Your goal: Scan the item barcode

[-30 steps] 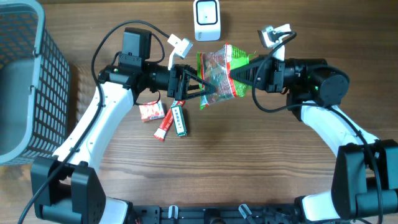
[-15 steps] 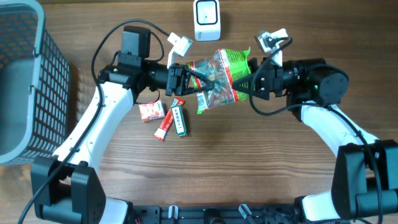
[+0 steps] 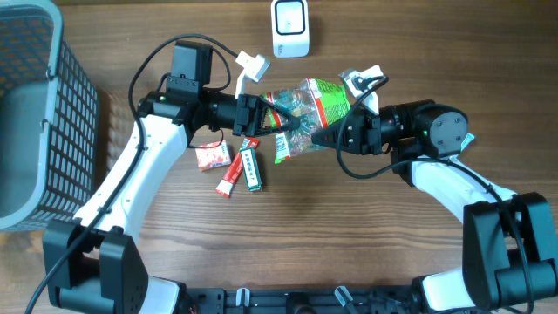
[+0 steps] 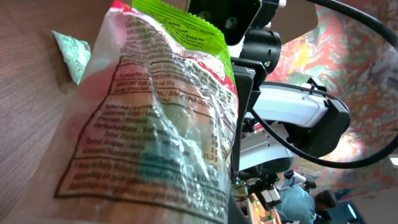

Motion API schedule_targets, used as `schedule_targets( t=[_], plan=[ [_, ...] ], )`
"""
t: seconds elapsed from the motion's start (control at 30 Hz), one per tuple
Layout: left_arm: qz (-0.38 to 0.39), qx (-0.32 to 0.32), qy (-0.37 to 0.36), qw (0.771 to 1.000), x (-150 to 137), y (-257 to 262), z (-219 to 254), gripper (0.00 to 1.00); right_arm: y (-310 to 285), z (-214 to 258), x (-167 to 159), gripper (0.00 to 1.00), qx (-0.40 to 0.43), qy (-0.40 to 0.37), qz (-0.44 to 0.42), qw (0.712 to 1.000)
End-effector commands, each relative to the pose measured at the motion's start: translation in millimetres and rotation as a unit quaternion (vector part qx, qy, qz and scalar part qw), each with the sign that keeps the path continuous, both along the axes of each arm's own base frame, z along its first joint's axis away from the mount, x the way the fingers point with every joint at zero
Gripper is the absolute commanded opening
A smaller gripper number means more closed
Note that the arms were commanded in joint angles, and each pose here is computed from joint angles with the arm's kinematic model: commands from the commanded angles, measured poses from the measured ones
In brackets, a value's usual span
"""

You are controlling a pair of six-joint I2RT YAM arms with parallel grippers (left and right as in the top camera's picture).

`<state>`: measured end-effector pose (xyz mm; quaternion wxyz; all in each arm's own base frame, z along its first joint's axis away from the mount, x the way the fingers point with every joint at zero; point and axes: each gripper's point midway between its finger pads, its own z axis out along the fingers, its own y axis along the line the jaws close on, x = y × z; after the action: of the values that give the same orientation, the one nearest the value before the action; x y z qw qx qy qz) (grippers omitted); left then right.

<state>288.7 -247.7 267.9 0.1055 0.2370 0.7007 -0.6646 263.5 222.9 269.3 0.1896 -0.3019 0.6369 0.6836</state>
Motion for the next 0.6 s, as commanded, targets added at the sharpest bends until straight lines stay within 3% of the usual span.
schedule_targets(
  t=[0.0, 0.03, 0.07, 0.1, 0.13, 0.2, 0.37, 0.47, 0.57],
  plan=[
    [0.014, 0.029, -0.008, 0.999, 5.2, -6.4, -11.4, 0.11, 7.0, -4.3, -17.3, 0.10, -0.012, -0.027, 0.041, 0.999],
    [0.018, 0.028, -0.010, 0.999, 7.5, -4.3, -11.1, 0.17, 7.2, -4.1, -17.1, 0.07, -0.010, -0.034, 0.040, 0.999],
    [0.023, 0.028, -0.012, 0.999, 10.6, -1.1, -10.8, 0.57, 7.2, -4.1, -16.8, 0.05, -0.009, -0.035, 0.040, 0.999],
    [0.030, 0.027, -0.015, 0.999, 14.3, 2.6, -10.3, 0.83, 7.3, -4.2, -16.8, 0.04, -0.008, -0.039, 0.040, 0.998],
    [0.041, 0.025, -0.021, 0.999, 20.6, 9.0, -9.5, 0.91, 7.3, -4.3, -16.7, 0.04, -0.007, -0.045, 0.040, 0.998],
    [0.055, 0.024, -0.030, 0.998, 28.6, 17.2, -8.1, 1.00, 7.3, -4.4, -16.6, 0.04, -0.005, -0.054, 0.040, 0.998],
    [0.168, 0.073, -0.040, 0.982, 74.4, 69.3, -22.8, 1.00, 8.0, -20.2, -13.0, 0.04, -0.001, -0.060, 0.046, 0.997],
    [0.218, 0.094, -0.029, 0.971, 90.3, 97.9, -29.7, 1.00, 9.7, -30.3, -5.9, 0.04, -0.003, -0.019, 0.037, 0.999],
    [0.269, 0.156, -0.012, 0.950, 102.3, 115.8, -51.7, 1.00, 14.8, -54.8, 28.8, 0.04, -0.017, 0.069, -0.059, 0.996]
  ],
)
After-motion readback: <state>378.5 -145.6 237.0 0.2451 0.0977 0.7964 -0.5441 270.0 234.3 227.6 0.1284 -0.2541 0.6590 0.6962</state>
